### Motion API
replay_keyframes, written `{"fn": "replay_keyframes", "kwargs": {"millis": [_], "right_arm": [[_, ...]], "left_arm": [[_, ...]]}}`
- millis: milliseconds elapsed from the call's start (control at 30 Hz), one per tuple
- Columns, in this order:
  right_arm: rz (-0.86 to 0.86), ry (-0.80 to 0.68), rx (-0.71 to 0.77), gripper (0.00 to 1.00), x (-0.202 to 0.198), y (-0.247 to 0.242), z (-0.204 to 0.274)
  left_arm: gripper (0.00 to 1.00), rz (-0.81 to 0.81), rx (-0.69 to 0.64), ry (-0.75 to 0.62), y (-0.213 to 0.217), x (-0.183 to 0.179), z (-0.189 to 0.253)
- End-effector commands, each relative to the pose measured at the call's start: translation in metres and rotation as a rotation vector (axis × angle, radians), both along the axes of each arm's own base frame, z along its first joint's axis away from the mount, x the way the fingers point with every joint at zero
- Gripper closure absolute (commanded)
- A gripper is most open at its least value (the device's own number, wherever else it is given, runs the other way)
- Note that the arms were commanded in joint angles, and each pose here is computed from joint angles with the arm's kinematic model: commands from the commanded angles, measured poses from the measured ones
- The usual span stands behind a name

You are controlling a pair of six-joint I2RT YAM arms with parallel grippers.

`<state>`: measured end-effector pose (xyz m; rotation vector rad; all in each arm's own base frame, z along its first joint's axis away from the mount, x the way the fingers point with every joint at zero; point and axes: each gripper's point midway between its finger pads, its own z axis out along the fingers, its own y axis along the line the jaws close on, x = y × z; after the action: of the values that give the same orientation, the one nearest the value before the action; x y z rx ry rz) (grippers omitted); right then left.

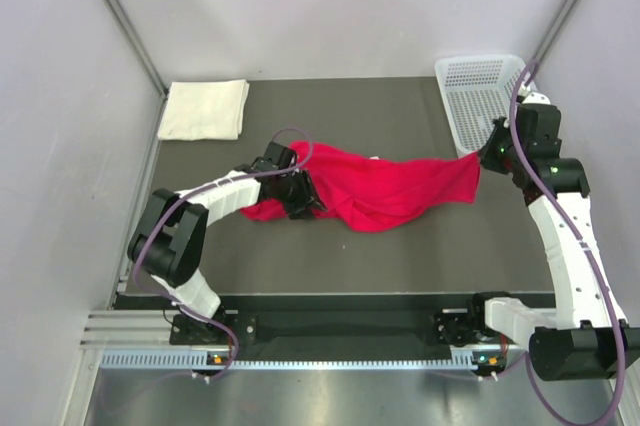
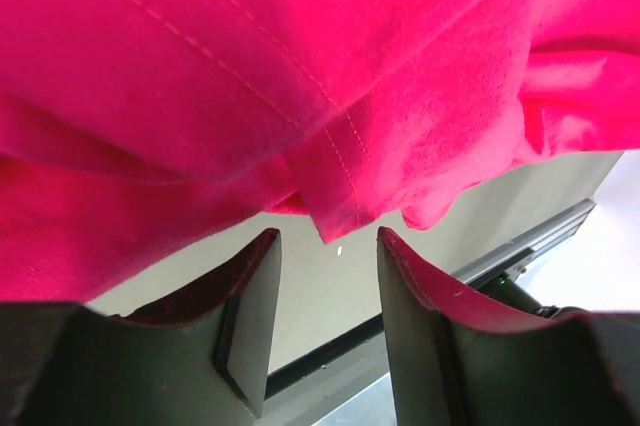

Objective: Fold and stack the t-shirts
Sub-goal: Flatten the tshirt out

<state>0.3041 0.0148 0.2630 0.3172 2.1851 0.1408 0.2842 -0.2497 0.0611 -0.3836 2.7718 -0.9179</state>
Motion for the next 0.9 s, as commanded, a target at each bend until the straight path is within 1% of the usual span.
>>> {"fn": "replay_keyframes", "kwargs": {"millis": [0, 100, 333, 467, 600, 867], "right_arm": [[0.005, -0.067, 0.005, 1.00, 0.008, 0.002, 0.015], [0.006, -0.060, 0.007, 1.00, 0.009, 0.003, 0.013], [0.007, -0.060, -0.003, 1.00, 0.009, 0.002, 0.013], [0.008, -0.056, -0.005, 1.00, 0.009, 0.002, 0.011], [0.006, -0.057, -0.004, 1.00, 0.009, 0.001, 0.012], [0.003, -0.065, 0.003, 1.00, 0.007, 0.002, 0.014]], "left_arm": [[0.51, 0.018, -0.023, -0.034, -0.005, 0.009, -0.002], [0.50, 0.021, -0.022, -0.032, -0.006, 0.012, -0.010], [0.54, 0.005, -0.047, -0.046, -0.016, 0.023, -0.010], [0.64, -0.022, -0.050, -0.049, -0.022, 0.026, -0.010], [0.76, -0.021, -0.051, -0.054, -0.022, 0.027, -0.005], [0.87, -0.024, -0.042, -0.077, -0.016, 0.021, 0.020]]}}
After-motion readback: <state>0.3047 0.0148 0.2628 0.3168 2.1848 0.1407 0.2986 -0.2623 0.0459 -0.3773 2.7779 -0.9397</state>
